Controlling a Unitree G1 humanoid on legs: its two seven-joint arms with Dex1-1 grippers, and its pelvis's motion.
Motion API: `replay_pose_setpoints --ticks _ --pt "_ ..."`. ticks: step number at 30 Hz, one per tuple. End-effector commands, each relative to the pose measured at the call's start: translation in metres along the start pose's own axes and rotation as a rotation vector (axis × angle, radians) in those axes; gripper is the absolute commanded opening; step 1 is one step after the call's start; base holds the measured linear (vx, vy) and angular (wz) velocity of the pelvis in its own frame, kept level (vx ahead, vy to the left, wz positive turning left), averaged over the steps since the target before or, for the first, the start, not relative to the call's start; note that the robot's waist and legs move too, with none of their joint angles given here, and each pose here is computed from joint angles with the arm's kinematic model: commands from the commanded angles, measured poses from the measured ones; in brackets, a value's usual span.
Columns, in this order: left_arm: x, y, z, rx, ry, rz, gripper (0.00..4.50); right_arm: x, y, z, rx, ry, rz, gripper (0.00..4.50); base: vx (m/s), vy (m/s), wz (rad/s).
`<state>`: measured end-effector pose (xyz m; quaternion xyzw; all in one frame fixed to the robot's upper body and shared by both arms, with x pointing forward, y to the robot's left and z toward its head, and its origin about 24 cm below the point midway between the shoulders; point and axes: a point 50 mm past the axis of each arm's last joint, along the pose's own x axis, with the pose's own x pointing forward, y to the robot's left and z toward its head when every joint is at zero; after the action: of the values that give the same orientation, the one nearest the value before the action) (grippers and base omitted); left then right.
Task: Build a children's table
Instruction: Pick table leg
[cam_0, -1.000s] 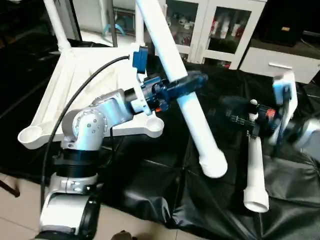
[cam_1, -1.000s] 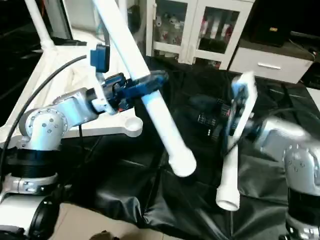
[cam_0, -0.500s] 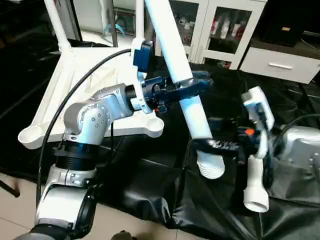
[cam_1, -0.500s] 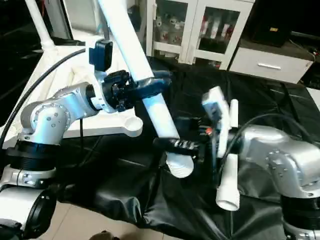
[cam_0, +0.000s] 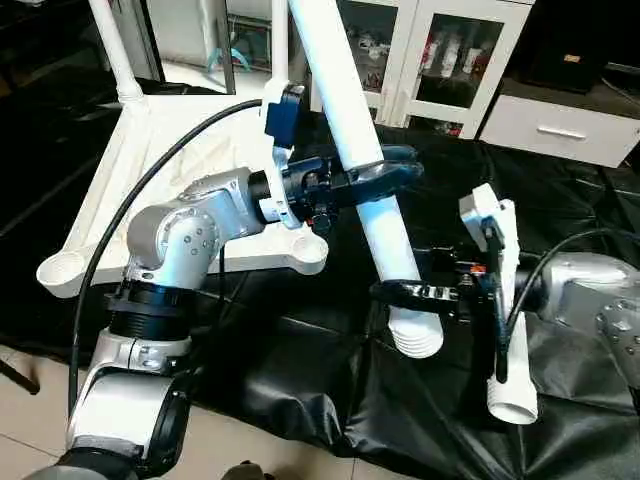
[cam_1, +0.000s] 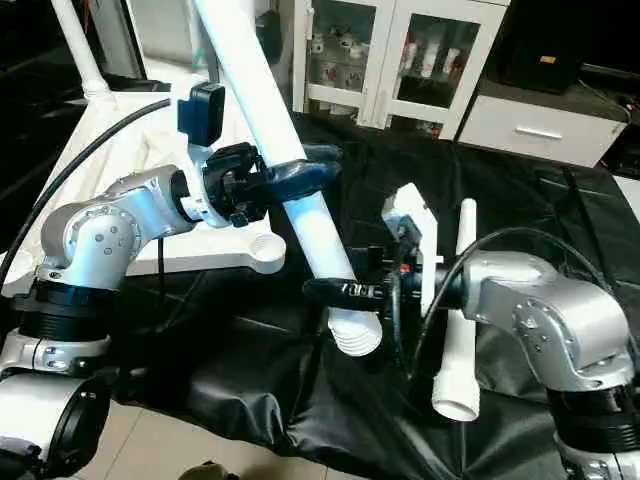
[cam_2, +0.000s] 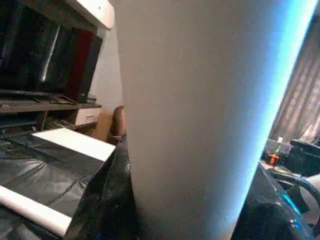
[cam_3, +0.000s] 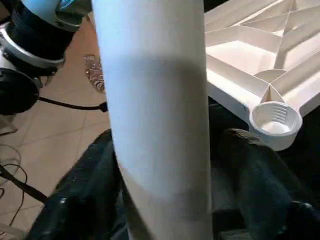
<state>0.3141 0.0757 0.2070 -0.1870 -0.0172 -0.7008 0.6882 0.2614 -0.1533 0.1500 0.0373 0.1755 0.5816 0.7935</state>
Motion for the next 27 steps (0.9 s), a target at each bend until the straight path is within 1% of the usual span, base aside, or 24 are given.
replay_pose_setpoints --ticks 1,4,5,6,7,9,10,11,12,13,14,15,16,18,20,23,25,27 --pt "0.004 -0.002 0.003 0.023 0.012 -0.023 1.78 0.000 -0.003 0.003 -0.022 0.003 -0.024 2.93 0.000 0.000 0.00" --pt "0.004 -0.002 0.003 0.026 0.012 -0.018 1.78 0.003 -0.003 0.001 -0.035 0.017 -0.037 2.61 0.000 0.000 0.00" --pt "0.004 -0.001 0.003 0.027 0.012 -0.005 1.78 0.004 -0.005 0.000 -0.055 0.028 -0.072 2.61 0.000 0.000 0.00" --pt "0.003 0.000 0.003 0.027 0.012 0.000 1.78 0.005 -0.006 0.000 -0.062 0.030 -0.083 2.39 0.000 0.000 0.00" --pt "0.003 0.001 0.003 0.027 0.012 0.011 1.78 0.006 -0.009 -0.001 -0.079 0.035 -0.111 2.32 0.000 0.000 0.00" --pt "0.003 0.005 0.001 0.030 0.009 0.056 1.77 0.009 -0.017 0.002 -0.107 0.014 -0.204 2.25 0.000 0.000 0.00" --pt "0.002 0.006 0.000 0.029 0.007 0.069 1.77 0.010 -0.019 0.003 -0.109 0.000 -0.230 2.06 0.000 0.000 0.00" --pt "0.002 0.009 -0.001 0.034 0.009 0.106 1.77 0.012 -0.023 0.005 -0.128 -0.016 -0.278 2.00 0.000 0.000 0.00" --pt "0.002 0.010 -0.002 0.032 0.007 0.122 1.77 0.013 -0.023 0.005 -0.130 -0.021 -0.290 1.97 0.000 0.000 0.00" --pt "0.003 0.018 -0.002 0.021 -0.018 0.224 1.77 0.017 -0.027 0.008 -0.162 -0.039 -0.355 1.95 0.000 0.000 0.00" --pt "0.004 0.020 -0.002 0.011 -0.030 0.255 1.77 0.018 -0.028 0.008 -0.166 -0.042 -0.367 1.91 0.000 0.000 0.00" --pt "0.004 0.023 -0.001 -0.001 -0.045 0.294 2.33 0.020 -0.028 0.009 -0.171 -0.047 -0.382 1.91 0.000 0.000 0.00" --pt "0.004 0.025 -0.001 -0.011 -0.055 0.325 2.47 0.021 -0.029 0.009 -0.175 -0.051 -0.392 1.91 0.000 0.000 0.00" --pt "0.005 0.027 -0.002 -0.019 -0.068 0.354 2.47 0.024 -0.030 0.009 -0.188 -0.058 -0.422 1.90 0.000 0.000 0.00" --pt "0.006 0.026 -0.002 -0.021 -0.074 0.360 2.76 0.026 -0.031 0.010 -0.193 -0.065 -0.438 1.87 0.000 0.000 0.00" --pt "0.007 0.032 -0.003 0.002 -0.100 0.479 2.89 0.031 -0.035 0.012 -0.221 -0.068 -0.500 1.86 0.000 0.000 0.00" --pt "0.008 0.036 -0.003 0.005 -0.133 0.546 3.18 0.033 -0.039 0.014 -0.244 -0.063 -0.564 1.86 0.000 0.000 0.00" --pt "0.008 0.037 -0.003 0.000 -0.141 0.570 3.28 0.034 -0.041 0.015 -0.259 -0.060 -0.597 1.86 0.000 0.000 0.00"
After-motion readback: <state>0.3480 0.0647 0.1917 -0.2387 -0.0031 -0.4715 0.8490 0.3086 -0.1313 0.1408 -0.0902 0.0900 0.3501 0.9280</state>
